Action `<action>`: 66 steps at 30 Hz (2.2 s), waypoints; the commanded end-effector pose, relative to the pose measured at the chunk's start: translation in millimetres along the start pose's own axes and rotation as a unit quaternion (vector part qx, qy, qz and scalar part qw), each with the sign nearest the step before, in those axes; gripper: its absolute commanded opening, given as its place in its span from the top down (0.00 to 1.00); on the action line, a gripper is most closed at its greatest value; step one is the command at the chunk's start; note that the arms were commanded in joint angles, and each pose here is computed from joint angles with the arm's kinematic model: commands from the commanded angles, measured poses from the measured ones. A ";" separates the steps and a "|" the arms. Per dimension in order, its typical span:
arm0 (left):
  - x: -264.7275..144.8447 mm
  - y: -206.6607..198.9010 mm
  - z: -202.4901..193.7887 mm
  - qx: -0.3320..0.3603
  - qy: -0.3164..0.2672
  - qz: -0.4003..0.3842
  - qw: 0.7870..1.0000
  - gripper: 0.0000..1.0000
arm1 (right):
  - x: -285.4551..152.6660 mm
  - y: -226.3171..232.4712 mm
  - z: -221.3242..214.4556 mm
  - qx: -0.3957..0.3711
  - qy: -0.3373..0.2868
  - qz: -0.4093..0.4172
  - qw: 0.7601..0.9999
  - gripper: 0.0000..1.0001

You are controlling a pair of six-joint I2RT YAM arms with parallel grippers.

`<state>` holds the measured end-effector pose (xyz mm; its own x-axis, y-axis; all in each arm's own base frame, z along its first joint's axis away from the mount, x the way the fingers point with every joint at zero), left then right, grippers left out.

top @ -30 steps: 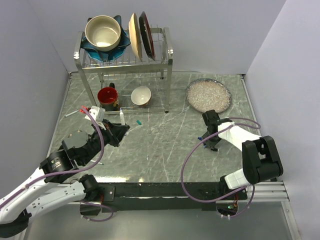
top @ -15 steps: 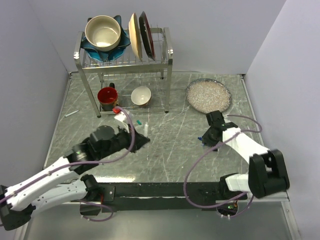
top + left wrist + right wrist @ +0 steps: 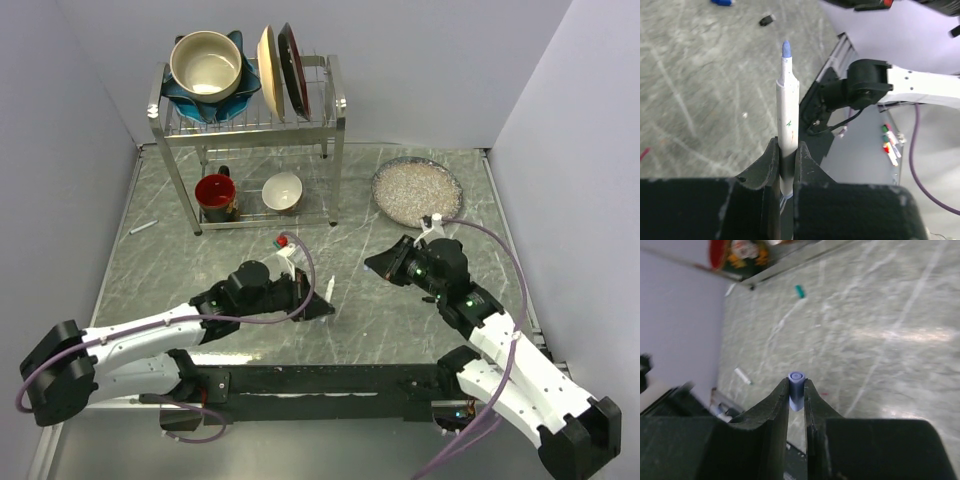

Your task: Insert the pens into the pen caps

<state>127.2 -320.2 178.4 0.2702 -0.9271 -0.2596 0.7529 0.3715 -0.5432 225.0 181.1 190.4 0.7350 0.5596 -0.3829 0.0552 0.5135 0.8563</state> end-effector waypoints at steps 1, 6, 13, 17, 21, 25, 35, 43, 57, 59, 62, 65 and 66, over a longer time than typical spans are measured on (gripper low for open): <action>4.2 -28.8 26.8 0.012 -0.051 -0.070 0.996 0.99 | -8.7 48.9 -8.6 -0.021 0.024 0.114 0.993 1.00; 12.9 -21.8 27.7 0.010 -0.046 -0.052 0.998 0.99 | -16.1 60.1 -7.5 -0.017 0.016 0.132 0.991 1.00; 22.0 -18.4 26.1 0.009 -0.036 -0.051 0.998 0.99 | -16.7 68.2 -6.9 -0.013 0.012 0.136 0.991 1.00; 23.9 -17.7 26.9 0.011 -0.034 -0.049 0.998 0.99 | -13.9 72.8 -6.1 -0.017 0.005 0.132 0.991 1.00; 23.8 -16.8 26.8 0.014 -0.034 -0.045 0.998 0.99 | -9.9 73.6 -7.7 -0.016 0.005 0.127 0.992 1.00; 22.9 -17.1 26.7 0.013 -0.034 -0.045 0.998 0.99 | -7.1 74.0 -9.8 -0.015 0.005 0.121 0.992 1.00; 21.7 -16.4 25.4 0.015 -0.035 -0.044 0.998 0.99 | -2.1 78.8 -11.6 -0.012 0.005 0.116 0.993 1.00; 21.3 -16.2 25.8 0.016 -0.035 -0.043 0.998 0.99 | -0.4 80.4 -15.5 -0.013 0.010 0.115 0.993 1.00; 21.8 -14.8 25.6 0.016 -0.036 -0.040 0.998 0.99 | 0.2 82.7 -20.4 -0.012 0.016 0.115 0.993 1.00; 21.5 -15.1 26.0 0.016 -0.036 -0.040 0.998 0.99 | -0.6 83.6 -21.3 -0.014 0.016 0.117 0.993 1.00; 21.4 -14.8 26.3 0.016 -0.037 -0.039 0.998 0.99 | 0.6 81.8 -23.4 -0.013 0.020 0.114 0.993 1.00; 21.2 -14.8 26.8 0.017 -0.038 -0.038 0.998 0.99 | 1.0 82.0 -26.8 -0.013 0.026 0.114 0.993 1.00; 21.1 -13.8 26.6 0.016 -0.038 -0.037 0.998 0.99 | 0.8 83.2 -26.1 -0.013 0.024 0.115 0.993 1.00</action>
<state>134.3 -340.9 173.3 0.2415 -0.9393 -0.2436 0.7547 0.3396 -0.5613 208.4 233.7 219.0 0.6785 0.6787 -0.2810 -0.0685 0.4394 0.8957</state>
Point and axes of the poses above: each gripper's point midway between its finger pads, its own x axis out along the fingers, its own y axis along the line the jaws close on, z = x × y, the point moved 1 cm from there along -x, back along the fingers, and after that the axes turned 15 degrees about x, right-handed, at the moved point
